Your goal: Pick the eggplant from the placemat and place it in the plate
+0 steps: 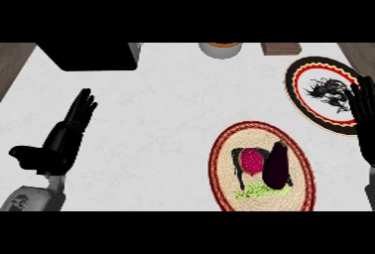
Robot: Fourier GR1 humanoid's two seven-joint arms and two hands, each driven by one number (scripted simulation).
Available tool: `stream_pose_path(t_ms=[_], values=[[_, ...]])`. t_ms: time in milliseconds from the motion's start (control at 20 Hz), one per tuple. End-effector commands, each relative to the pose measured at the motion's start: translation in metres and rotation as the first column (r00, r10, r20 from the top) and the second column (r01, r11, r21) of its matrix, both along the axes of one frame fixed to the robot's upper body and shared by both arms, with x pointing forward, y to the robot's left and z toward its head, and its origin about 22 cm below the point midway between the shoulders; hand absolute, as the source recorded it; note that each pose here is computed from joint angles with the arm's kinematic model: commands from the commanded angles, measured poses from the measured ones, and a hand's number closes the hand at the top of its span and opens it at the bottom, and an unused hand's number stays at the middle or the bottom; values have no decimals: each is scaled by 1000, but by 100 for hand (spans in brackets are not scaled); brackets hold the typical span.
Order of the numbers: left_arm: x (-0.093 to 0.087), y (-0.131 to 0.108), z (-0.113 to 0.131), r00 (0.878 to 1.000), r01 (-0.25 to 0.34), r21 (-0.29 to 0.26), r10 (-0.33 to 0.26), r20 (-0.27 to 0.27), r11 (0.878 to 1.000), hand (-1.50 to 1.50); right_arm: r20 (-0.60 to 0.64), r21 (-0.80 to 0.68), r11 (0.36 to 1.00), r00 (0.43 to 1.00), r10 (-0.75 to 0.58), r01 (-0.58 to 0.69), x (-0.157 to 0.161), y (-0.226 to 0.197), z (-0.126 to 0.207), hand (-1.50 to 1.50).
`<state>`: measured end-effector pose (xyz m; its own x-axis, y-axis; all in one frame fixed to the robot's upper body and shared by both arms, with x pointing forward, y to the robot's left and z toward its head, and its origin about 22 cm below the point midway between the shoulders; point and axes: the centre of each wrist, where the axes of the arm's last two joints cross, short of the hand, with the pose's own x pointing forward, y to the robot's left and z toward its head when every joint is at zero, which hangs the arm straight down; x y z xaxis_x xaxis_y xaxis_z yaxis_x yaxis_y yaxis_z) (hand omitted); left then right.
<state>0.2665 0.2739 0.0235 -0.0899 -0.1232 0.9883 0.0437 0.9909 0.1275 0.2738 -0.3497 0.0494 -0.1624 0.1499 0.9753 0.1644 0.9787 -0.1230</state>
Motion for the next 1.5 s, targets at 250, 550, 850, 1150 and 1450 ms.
stream_pose_path(t_ms=[250, 550, 850, 1150, 1450], values=[[21, 21, 4, 975, -154, 77, 164, -147, 985, 0, -142, 155, 947, 942, 304, -282, 20, -18, -2, 150], [3, 24, -21, 963, -115, 52, 124, -238, 992, 0, -73, -57, 996, 995, -69, 65, -40, -38, -66, -150], [15, 10, -5, 959, -120, 54, 130, -251, 991, 0, -217, -274, 934, 961, 170, -227, -62, -58, -69, -150], [13, 12, -1, 963, -111, 61, 123, -238, 992, 0, -311, -398, 869, 934, 174, -294, -36, -35, -56, -150], [9, 38, -14, 960, -142, 55, 151, -235, 988, 0, -417, -424, 815, 884, 211, -394, -54, -32, -25, -150]])
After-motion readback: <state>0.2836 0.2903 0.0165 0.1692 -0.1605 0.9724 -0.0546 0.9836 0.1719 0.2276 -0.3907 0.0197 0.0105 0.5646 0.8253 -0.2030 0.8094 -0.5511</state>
